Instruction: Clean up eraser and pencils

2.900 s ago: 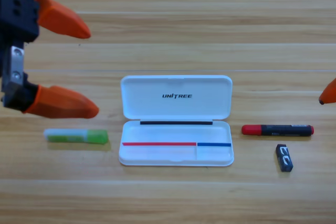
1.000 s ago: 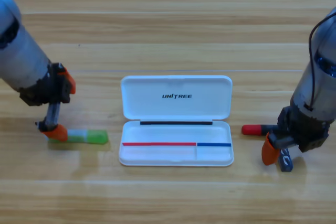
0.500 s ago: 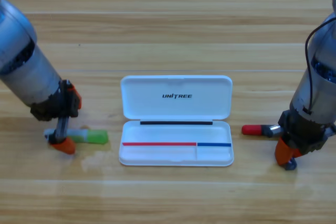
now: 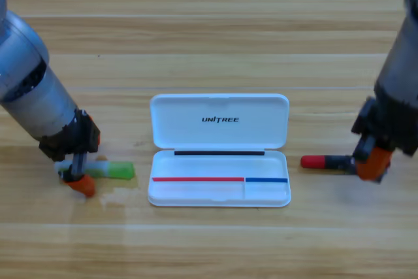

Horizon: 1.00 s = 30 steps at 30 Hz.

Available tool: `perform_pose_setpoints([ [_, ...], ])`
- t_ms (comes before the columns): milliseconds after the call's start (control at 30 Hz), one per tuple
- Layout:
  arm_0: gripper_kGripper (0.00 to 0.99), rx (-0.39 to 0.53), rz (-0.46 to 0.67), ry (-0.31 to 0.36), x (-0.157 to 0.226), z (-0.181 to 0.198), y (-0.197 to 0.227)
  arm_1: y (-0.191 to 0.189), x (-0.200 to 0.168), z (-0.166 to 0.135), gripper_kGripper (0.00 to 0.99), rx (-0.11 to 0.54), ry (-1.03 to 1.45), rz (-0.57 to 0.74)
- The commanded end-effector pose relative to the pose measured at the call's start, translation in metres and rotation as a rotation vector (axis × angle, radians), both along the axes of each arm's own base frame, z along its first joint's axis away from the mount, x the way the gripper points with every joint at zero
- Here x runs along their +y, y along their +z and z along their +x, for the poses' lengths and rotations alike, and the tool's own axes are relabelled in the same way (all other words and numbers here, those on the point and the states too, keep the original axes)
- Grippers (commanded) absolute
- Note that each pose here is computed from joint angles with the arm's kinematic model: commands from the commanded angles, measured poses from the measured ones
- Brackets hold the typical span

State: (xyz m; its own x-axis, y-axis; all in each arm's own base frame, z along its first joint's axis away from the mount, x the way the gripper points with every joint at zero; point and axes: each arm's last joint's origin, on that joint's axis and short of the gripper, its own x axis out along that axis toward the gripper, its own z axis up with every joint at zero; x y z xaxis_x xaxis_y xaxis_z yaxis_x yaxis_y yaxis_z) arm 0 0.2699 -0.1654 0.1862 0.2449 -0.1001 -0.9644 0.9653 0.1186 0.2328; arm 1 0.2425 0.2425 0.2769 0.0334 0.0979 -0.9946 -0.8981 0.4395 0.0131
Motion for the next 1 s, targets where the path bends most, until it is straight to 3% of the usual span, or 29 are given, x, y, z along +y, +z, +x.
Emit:
perform_pose_setpoints([
  [33, 0.696, 0.050, 0.036, -0.007, 0.005, 0.002, -0.019, 0.003, 0.032, -0.018, 0.000, 0.008, 0.287, -0.034],
  [267, 0.219, 0.044, 0.048, -0.064, 0.004, 0.004, -0.018, -0.029, 0.070, -0.013, 0.000, 0.026, 0.513, -0.086],
  [333, 0.000, 0.042, 0.047, -0.065, 0.003, 0.006, -0.016, -0.036, 0.080, -0.008, 0.000, 0.026, 0.533, -0.093],
  [700, 0.000, 0.021, 0.054, -0.066, 0.005, 0.004, 0.003, -0.068, 0.119, 0.017, 0.000, 0.013, 0.563, -0.105],
  [1000, 0.000, -0.017, 0.028, -0.060, 0.009, -0.003, 0.066, -0.079, 0.129, 0.024, 0.000, 0.008, 0.561, -0.111],
])
